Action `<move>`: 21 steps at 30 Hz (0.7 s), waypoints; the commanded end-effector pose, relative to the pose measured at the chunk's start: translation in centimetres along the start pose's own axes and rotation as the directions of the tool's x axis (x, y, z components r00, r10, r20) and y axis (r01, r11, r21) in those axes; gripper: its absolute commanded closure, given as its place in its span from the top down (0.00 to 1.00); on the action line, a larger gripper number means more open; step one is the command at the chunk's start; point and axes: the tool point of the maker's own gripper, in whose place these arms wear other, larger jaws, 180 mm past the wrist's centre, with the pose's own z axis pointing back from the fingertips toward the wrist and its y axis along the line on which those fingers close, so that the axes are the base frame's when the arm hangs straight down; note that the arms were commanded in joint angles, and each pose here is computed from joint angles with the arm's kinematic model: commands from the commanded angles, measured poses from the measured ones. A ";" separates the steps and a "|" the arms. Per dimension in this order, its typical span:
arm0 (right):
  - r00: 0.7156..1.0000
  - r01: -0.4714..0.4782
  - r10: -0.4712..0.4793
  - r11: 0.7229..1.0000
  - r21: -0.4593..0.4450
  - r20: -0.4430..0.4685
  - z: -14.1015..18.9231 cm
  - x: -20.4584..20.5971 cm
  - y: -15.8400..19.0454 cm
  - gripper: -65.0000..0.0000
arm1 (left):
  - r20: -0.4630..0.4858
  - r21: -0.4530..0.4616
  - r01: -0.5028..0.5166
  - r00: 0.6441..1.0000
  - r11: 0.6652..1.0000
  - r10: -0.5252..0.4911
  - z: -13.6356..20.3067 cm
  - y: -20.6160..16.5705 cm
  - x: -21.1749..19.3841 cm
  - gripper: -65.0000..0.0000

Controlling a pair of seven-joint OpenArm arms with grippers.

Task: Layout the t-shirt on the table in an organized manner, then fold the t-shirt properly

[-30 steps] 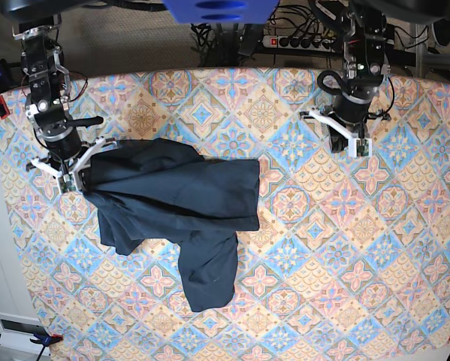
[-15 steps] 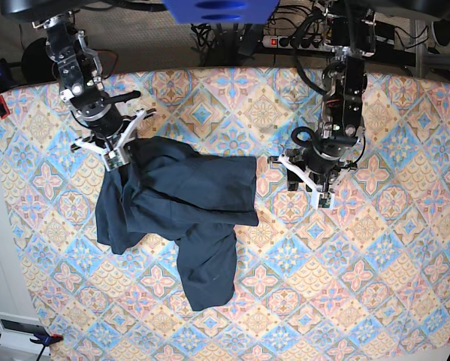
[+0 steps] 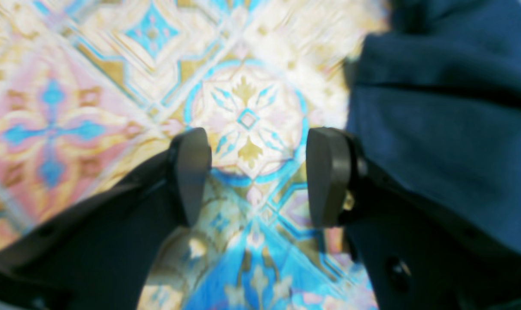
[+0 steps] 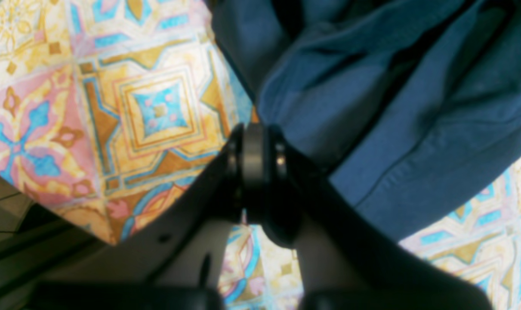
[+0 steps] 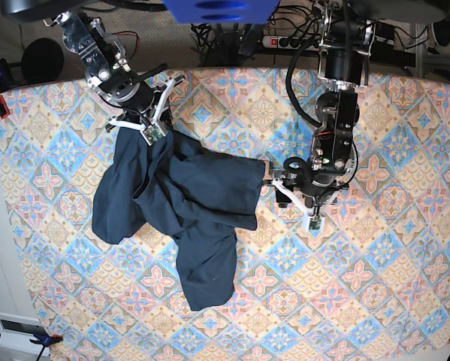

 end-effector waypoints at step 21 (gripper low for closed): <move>0.999 0.012 -0.010 0.999 -0.048 0.033 0.7 0.6 -1.8 0.00 | 0.096 0.018 0.509 0.856 0.860 -0.508 -8.3 -8.3 3.9 0.55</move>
